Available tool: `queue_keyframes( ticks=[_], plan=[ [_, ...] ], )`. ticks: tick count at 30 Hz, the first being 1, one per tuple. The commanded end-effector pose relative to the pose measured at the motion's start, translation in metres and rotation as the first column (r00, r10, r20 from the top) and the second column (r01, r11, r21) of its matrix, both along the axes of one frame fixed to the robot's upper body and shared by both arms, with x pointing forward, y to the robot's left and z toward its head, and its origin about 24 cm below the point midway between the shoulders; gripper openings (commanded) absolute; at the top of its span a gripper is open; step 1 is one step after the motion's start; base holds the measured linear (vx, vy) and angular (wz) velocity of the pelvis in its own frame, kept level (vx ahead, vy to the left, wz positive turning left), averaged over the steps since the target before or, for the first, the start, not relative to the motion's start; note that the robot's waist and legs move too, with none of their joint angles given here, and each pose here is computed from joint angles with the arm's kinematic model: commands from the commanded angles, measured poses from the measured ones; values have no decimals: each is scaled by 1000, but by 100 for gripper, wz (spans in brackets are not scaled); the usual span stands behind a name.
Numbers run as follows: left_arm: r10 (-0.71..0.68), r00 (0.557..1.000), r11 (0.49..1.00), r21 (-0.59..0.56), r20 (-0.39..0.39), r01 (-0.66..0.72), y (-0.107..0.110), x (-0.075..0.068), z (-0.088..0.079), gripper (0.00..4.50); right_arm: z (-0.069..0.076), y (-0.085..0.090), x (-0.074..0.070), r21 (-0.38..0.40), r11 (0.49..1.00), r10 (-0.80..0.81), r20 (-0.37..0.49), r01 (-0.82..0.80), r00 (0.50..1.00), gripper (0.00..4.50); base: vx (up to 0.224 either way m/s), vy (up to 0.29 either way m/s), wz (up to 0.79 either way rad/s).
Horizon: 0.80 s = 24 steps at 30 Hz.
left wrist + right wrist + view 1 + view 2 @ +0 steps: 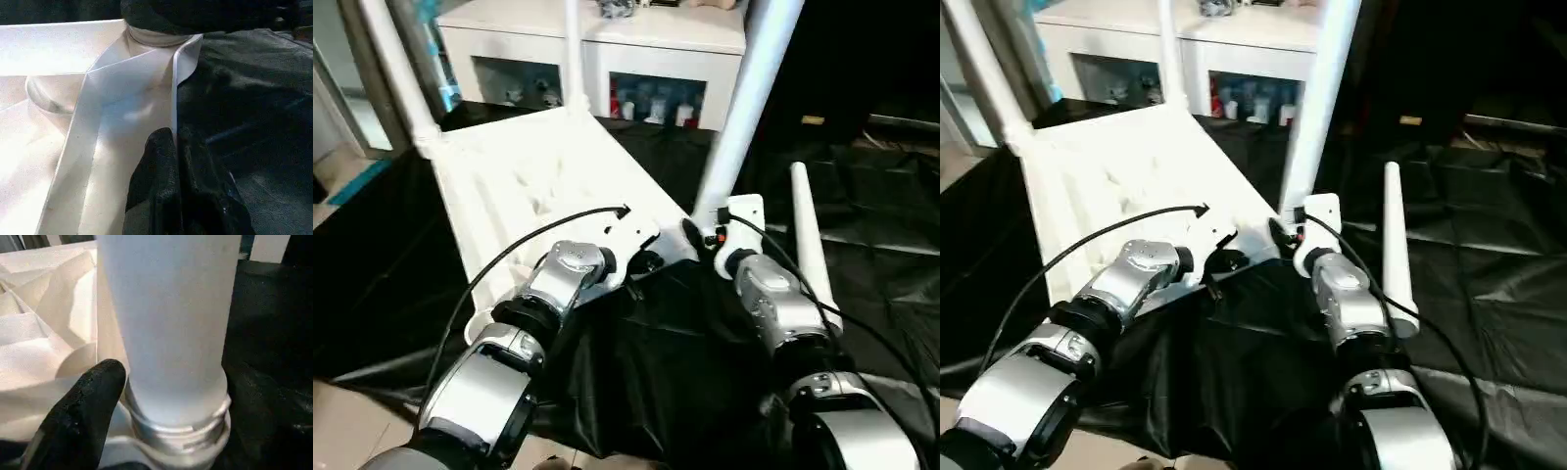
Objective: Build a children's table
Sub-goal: Rotate leg to tighten
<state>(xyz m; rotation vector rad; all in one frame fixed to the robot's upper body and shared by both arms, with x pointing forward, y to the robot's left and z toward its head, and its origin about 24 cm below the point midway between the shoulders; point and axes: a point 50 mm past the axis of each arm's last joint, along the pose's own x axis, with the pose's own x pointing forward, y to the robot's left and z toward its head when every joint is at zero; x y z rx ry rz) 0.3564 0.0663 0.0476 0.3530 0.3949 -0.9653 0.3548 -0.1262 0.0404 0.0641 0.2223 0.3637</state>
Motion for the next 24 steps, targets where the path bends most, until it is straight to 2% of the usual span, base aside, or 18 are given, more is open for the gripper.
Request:
queue_keyframes(
  ticks=[1,4,6,7,10,11,15,22,24],
  plan=[
    [-109,987,992,-57,122,116,-11,0,21,0,-10,27,-11,-10,977,212,-20,-212,977,386,0,0,0],
    [-206,973,975,-64,100,213,-4,-8,17,0,-5,15,-13,-12,954,301,-3,-301,954,386,0,0,0],
    [-272,959,959,-53,78,277,8,-13,15,0,-1,-1,-18,-53,910,411,-4,-411,912,386,0,0,0],
    [-272,959,959,-53,78,277,8,-13,15,0,-1,-1,-18,-53,910,411,-4,-411,912,386,0,0,0],
    [-341,938,937,-63,58,344,20,-18,16,0,3,-17,-27,-77,849,522,-25,-523,852,386,0,0,0],
    [-341,938,937,-63,58,344,20,-18,16,0,3,-17,-27,-77,849,522,-25,-523,852,386,0,0,0],
    [-441,897,895,-65,16,441,37,-27,19,0,8,-34,-39,-118,753,645,-63,-647,762,386,0,0,0],
    [-470,882,881,-65,-9,469,49,-31,22,0,14,-36,-43,-109,700,704,-59,-706,707,386,0,0,0],
    [-474,880,878,-75,-16,472,51,-32,23,0,15,-35,-45,-93,685,721,-54,-723,690,370,0,0,0]
  ],
)
